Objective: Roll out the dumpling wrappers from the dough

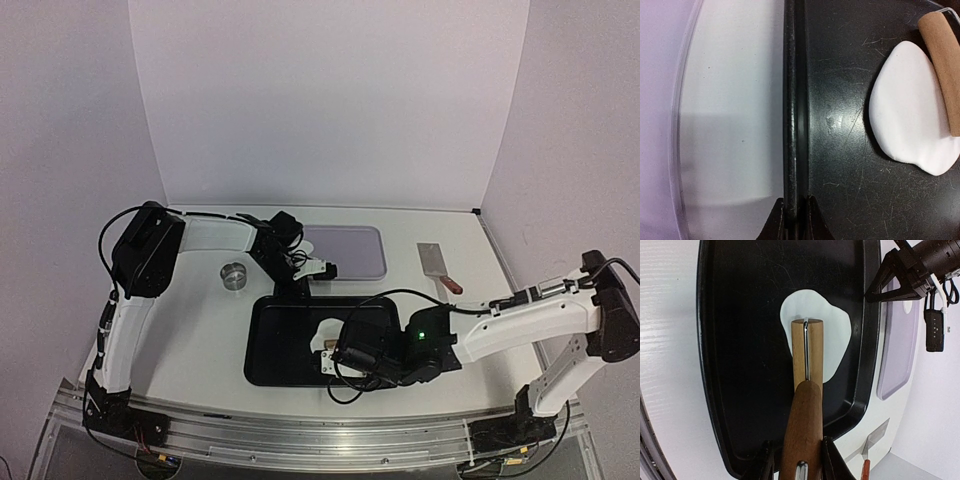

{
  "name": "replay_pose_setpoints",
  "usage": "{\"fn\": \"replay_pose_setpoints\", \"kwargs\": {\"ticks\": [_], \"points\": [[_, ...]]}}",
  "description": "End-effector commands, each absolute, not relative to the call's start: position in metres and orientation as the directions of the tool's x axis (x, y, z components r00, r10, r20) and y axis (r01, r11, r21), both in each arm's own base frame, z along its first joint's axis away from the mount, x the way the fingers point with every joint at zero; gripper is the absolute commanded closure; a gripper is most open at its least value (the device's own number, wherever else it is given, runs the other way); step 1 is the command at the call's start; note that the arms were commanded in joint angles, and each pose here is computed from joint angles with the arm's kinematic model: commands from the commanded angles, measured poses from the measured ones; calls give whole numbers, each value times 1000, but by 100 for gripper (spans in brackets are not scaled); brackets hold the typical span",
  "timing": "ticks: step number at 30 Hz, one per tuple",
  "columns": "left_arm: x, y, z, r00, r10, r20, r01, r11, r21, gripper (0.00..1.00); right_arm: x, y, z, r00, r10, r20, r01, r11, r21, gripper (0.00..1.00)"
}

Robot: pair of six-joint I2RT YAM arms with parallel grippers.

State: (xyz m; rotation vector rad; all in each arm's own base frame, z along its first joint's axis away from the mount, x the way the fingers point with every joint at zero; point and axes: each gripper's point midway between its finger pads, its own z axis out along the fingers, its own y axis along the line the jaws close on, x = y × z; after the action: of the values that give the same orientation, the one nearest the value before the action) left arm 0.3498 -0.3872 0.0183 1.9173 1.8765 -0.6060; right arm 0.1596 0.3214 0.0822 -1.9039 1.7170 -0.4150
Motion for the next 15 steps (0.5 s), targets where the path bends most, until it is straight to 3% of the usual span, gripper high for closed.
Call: {"fn": "replay_pose_setpoints", "kwargs": {"ticks": [1,9,15], "points": [[373,-378,13,82,860,-504,994,-36,102,100,112,261,51,139,-986,88,-931,-161,-328,100],[373,-379,14,85,857,-508,994,-36,106,100,149,305,123,220,-975,5,-839,-192,-510,100],[368,-382,14,95,854,-512,994,-51,98,100,191,322,183,151,-980,-127,-802,-47,-596,100]]}}
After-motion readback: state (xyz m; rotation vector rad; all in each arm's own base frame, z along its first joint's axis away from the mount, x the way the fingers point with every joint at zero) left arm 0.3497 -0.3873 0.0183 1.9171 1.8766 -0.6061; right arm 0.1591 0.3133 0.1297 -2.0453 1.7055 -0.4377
